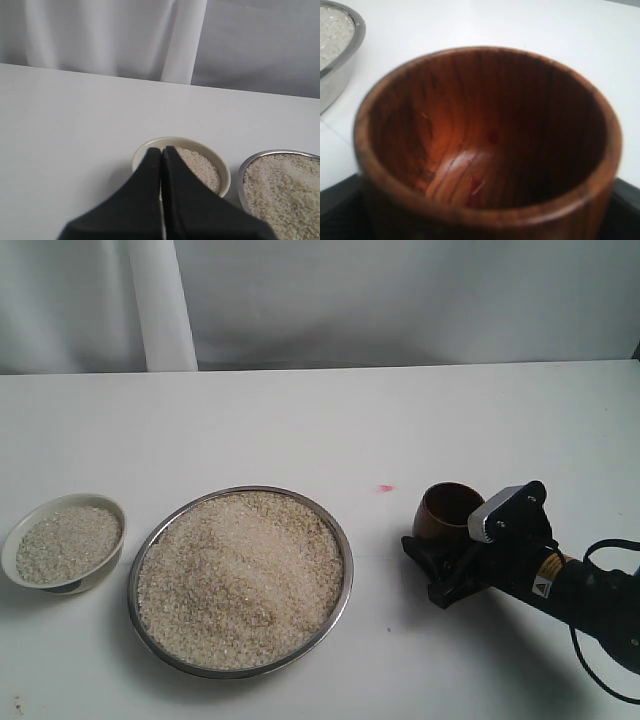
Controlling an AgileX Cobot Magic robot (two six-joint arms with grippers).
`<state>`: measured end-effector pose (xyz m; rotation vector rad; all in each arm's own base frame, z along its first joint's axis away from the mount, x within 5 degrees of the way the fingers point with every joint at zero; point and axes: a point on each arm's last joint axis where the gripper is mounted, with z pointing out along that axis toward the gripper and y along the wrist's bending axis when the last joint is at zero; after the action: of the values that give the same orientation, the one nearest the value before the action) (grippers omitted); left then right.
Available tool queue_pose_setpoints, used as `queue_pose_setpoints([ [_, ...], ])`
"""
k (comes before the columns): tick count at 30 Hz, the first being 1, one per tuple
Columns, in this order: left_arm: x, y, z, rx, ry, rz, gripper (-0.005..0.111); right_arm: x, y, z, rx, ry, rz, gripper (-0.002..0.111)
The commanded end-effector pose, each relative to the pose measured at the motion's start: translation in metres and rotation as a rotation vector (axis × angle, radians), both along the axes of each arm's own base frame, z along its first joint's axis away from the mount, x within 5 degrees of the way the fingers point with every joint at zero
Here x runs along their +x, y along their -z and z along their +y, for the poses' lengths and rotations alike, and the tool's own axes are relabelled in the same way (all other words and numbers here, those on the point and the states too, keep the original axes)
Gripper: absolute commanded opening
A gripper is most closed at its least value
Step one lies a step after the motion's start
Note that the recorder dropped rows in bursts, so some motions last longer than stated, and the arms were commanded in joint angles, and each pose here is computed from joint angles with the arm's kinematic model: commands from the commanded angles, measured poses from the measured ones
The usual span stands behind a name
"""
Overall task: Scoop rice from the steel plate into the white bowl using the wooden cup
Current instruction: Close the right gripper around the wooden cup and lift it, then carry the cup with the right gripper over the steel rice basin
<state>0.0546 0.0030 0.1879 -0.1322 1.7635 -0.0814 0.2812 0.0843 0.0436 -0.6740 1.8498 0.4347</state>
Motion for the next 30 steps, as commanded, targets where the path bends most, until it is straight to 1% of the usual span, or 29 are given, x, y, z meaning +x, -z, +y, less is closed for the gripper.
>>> queue_pose_setpoints([
  [1,0.000,0.000,0.000,-0.003,0.002,-0.005,0.000,0.002,-0.005,-0.001,-0.004,-0.002,-0.037,0.021],
  [6,0.000,0.000,0.000,-0.003,0.002,-0.005,0.000,0.003,-0.008,-0.001,-0.023,-0.012,-0.063,0.021],
  [12,0.000,0.000,0.000,-0.003,0.002,-0.005,0.000,0.007,-0.029,0.000,0.016,0.003,-0.110,0.019],
  [19,0.000,0.000,0.000,-0.003,0.002,-0.005,0.000,0.008,-0.043,0.000,0.001,0.005,-0.090,0.017],
  [25,0.000,0.000,0.000,-0.003,0.002,-0.005,0.000,0.006,-0.063,0.003,-0.023,-0.063,-0.144,0.022],
  [30,0.000,0.000,0.000,-0.003,0.002,-0.005,0.000,-0.003,-0.087,0.014,-0.036,-0.200,-0.222,0.022],
])
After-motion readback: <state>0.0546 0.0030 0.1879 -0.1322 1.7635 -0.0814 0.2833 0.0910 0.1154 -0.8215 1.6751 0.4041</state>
